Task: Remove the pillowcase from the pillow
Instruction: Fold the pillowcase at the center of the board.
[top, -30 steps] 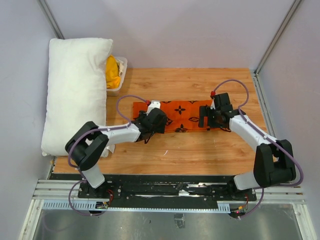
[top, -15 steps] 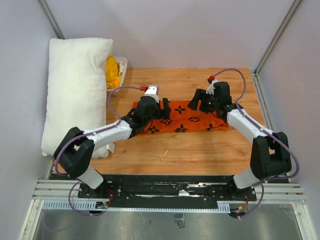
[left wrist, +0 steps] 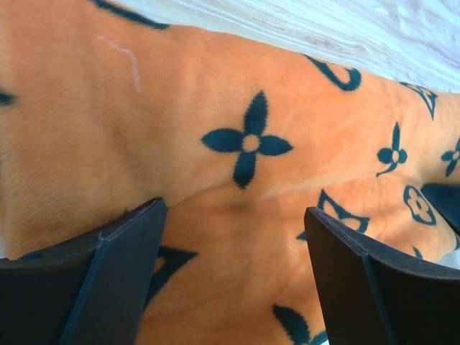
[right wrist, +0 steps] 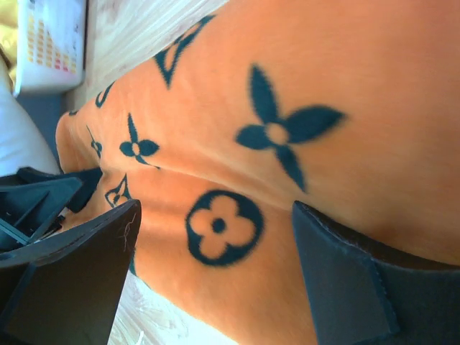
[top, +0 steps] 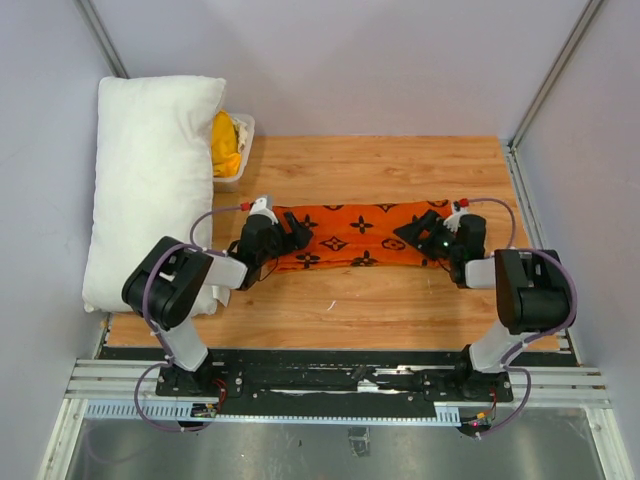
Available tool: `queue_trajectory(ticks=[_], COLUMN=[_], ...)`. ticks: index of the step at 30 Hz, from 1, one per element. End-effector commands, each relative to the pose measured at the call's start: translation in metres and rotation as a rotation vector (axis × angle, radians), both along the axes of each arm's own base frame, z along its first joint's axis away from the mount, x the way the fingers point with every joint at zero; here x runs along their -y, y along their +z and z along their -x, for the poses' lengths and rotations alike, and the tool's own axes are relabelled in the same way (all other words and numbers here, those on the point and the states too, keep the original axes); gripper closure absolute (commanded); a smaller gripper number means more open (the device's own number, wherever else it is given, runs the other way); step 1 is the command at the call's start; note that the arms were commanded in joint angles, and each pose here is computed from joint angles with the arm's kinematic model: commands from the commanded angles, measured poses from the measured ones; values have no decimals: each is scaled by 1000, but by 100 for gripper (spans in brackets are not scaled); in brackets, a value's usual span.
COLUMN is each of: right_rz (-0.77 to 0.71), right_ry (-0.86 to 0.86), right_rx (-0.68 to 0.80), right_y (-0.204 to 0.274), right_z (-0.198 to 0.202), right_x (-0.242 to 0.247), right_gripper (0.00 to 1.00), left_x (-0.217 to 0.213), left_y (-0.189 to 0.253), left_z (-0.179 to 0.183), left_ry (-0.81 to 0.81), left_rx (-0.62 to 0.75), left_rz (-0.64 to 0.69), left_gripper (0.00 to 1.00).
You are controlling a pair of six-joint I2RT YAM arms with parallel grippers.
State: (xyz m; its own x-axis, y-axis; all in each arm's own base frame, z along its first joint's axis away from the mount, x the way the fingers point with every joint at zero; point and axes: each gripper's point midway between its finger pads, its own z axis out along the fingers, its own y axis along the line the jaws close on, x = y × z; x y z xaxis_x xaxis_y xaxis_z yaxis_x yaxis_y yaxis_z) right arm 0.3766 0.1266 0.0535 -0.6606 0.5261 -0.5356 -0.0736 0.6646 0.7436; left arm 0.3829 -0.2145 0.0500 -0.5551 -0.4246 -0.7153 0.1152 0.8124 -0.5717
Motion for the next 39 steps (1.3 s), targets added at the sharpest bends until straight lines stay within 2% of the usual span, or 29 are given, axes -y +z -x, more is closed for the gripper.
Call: queue_trajectory(ticks=[1,5,7,10,15,17,19,23,29,35,37,39], right_rz=[-19,14,40,112,247,258,237,142,-39,-192,-223,-255], right_ry=[-189,-296,-292,-266,-197,-161,-96,50,110,140,138,139], right_rx=[9,-2,23,84,254,320,330,264,228,207,206,210], right_y=[-6,-9,-1,26,89,117,128,122,110,98,96,96], right_z=[18,35,37,36,29,19,6,-27,-62,-72,-73,-73], right_x=[54,83,85,82,48,28,6,-43,-86,-104,-106,-107], right_gripper=[11,5,1,1,2,2,2,1,2,1,2,1], left_x=[-38,-59,-61,-55,-10,16,46,92,125,144,143,138], left_y=[-16,-14,-4,26,96,119,142,146,137,119,118,120], left_z=[8,-2,-9,-19,-18,-16,-16,-22,-32,-32,-31,-31], left_ry=[166,243,249,209,82,7,-106,-280,-368,-455,-471,-484], left_rx=[-50,-50,-26,44,225,278,330,341,330,280,270,276], left_rz=[-29,-68,-97,-125,-146,-108,-15,101,243,325,378,434], left_gripper=[16,15,14,11,5,4,3,3,3,3,9,28])
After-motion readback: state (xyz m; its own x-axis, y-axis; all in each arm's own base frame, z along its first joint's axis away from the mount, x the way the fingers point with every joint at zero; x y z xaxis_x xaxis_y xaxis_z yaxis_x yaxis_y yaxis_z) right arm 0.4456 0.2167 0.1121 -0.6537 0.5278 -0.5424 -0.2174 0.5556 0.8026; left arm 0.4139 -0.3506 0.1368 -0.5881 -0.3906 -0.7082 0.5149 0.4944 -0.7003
